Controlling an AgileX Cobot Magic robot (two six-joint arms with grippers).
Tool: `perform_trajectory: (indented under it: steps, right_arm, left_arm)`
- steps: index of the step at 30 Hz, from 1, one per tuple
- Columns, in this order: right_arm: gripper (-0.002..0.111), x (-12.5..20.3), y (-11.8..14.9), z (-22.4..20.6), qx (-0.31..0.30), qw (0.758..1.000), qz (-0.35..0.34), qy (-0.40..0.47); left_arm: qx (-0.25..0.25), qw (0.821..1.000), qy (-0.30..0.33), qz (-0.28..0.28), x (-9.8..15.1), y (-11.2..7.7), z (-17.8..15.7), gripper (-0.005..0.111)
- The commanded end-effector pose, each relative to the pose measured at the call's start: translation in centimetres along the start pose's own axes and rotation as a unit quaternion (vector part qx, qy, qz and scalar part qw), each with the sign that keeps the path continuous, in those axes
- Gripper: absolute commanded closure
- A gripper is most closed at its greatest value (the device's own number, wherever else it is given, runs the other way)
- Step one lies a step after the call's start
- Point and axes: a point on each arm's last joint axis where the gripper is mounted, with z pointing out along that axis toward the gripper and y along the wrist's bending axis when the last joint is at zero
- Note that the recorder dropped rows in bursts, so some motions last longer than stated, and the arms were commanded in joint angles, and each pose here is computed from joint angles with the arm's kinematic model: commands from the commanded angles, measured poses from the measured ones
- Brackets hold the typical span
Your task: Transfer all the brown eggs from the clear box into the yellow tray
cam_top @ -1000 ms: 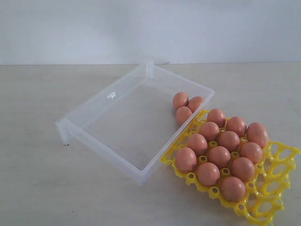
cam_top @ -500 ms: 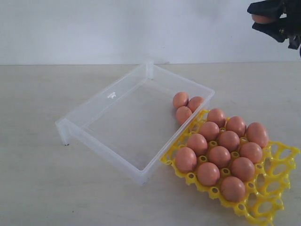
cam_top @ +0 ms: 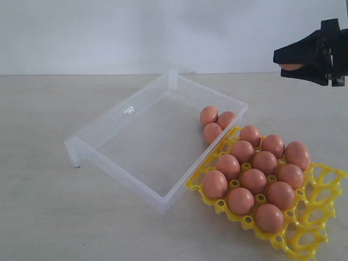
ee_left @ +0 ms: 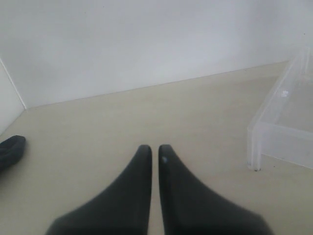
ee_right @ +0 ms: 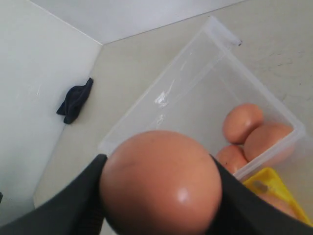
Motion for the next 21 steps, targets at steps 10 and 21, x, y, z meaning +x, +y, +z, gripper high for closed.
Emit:
perform_trajectory:
  steps: [10,21]
  right_arm:
    - [0.109,13.6,3.7,0.5,-0.043,0.994,-0.054,0.09]
    - [0.109,16.8,7.9,-0.1,0.026,0.969,-0.229,0.088]
  left_arm:
    - [0.003,1.0,-0.006,-0.004,-0.2,0.0,0.0,0.103]
    - [0.003,1.0,-0.006,-0.004,-0.2,0.0,0.0,0.103]
